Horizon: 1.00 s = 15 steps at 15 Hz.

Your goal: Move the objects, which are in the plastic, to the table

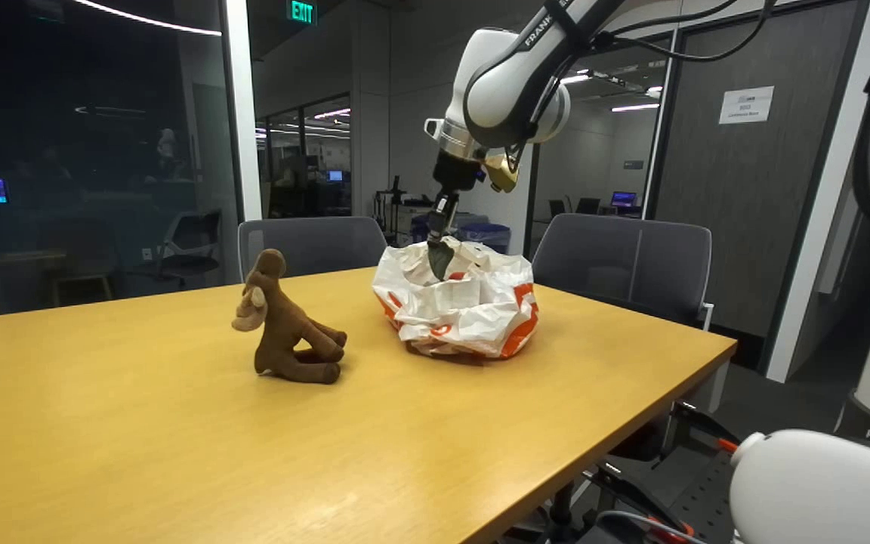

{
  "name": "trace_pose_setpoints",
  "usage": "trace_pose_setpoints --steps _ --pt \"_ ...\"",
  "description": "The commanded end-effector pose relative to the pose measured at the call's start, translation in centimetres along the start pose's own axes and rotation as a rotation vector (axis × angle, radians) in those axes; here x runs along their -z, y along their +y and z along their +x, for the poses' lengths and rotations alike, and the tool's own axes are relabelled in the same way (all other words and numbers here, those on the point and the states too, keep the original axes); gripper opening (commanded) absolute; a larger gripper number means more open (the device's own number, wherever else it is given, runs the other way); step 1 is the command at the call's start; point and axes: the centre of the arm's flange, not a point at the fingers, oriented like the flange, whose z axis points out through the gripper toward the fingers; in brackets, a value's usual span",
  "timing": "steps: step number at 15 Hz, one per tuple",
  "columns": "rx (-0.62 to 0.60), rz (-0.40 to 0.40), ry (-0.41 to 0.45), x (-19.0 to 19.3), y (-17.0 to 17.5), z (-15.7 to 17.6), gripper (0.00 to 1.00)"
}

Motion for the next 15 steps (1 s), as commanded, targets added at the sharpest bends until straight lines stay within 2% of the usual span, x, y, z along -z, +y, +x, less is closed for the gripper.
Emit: trace_pose_setpoints --steps 1,4,12,14,15 --pt "-0.002 -0.076 0.028 1.5 -0.1 -0.6 0.01" --pt "0.028 -0.164 0.078 4.7 -0.1 0.4 0.01" --pt "0.098 -0.485 0.196 17.3 0.4 2.9 0.01" --pt "0.114 -0.525 0.234 19.9 -0.3 3.2 0.01" --pt "0.121 -0.515 0.260 21.1 -0.8 3.4 0.01"
